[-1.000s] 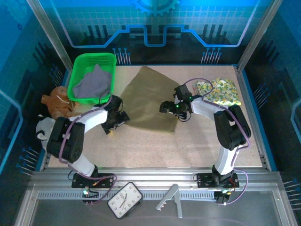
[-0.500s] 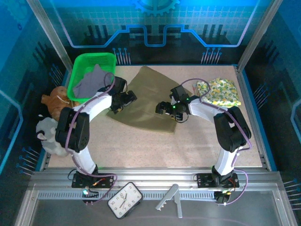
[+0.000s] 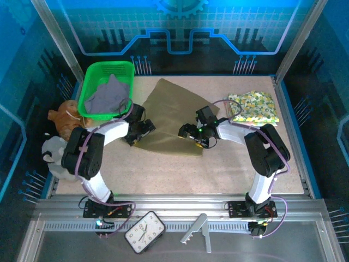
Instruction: Fold and stack the skirts
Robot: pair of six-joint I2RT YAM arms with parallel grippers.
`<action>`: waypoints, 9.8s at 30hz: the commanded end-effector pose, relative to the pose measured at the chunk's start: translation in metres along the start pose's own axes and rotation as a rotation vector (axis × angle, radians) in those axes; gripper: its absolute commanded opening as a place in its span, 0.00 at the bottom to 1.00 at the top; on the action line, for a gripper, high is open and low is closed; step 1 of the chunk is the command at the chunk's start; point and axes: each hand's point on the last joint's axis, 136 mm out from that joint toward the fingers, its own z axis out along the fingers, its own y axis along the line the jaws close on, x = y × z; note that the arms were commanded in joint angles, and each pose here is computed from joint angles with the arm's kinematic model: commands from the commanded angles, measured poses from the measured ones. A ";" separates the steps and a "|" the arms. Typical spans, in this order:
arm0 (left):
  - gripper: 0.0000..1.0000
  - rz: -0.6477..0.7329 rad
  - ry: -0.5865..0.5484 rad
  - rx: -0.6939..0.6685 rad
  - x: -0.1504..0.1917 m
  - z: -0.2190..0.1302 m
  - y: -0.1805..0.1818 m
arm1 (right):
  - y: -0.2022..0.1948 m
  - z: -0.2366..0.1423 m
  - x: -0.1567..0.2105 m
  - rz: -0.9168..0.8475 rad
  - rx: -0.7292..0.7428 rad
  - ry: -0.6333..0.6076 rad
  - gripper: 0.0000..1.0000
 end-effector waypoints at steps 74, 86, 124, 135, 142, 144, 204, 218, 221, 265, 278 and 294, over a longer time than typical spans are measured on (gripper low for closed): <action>0.00 -0.335 -0.110 0.014 0.037 -0.072 0.116 | -0.078 -0.032 0.077 0.333 0.087 -0.012 0.40; 0.00 -0.335 -0.103 0.013 0.038 -0.070 0.115 | -0.068 -0.031 0.073 0.316 0.057 -0.025 0.34; 0.00 -0.190 -0.298 0.176 -0.007 -0.199 0.058 | -0.095 -0.141 0.047 0.328 0.072 -0.321 0.00; 0.00 0.102 -0.341 0.155 -0.103 -0.173 -0.041 | -0.050 -0.145 -0.063 0.216 0.006 -0.425 0.00; 0.00 0.166 -0.329 0.090 -0.141 -0.144 -0.070 | -0.033 -0.120 -0.103 0.141 0.020 -0.374 0.00; 0.00 0.161 -0.308 0.068 -0.145 -0.130 -0.071 | -0.033 -0.112 -0.113 0.125 0.029 -0.356 0.00; 0.93 -0.020 -0.287 0.121 -0.262 -0.050 -0.130 | 0.025 -0.055 -0.298 -0.014 -0.157 -0.352 0.74; 0.99 -0.001 -0.001 0.364 -0.152 -0.004 -0.187 | 0.042 -0.011 -0.242 -0.099 -0.162 -0.195 1.00; 0.99 -0.012 0.044 0.338 -0.141 0.020 -0.184 | 0.039 0.007 -0.239 -0.076 -0.141 -0.157 1.00; 0.99 0.439 0.038 -0.134 -0.049 -0.026 -0.074 | -0.095 -0.082 -0.055 -0.556 0.298 0.106 0.80; 0.80 0.174 0.075 -0.102 -0.069 0.003 -0.057 | -0.106 -0.058 -0.052 -0.521 0.262 0.154 0.52; 0.33 0.085 0.086 -0.185 -0.063 0.017 -0.040 | -0.098 -0.058 -0.051 -0.517 0.220 0.137 0.26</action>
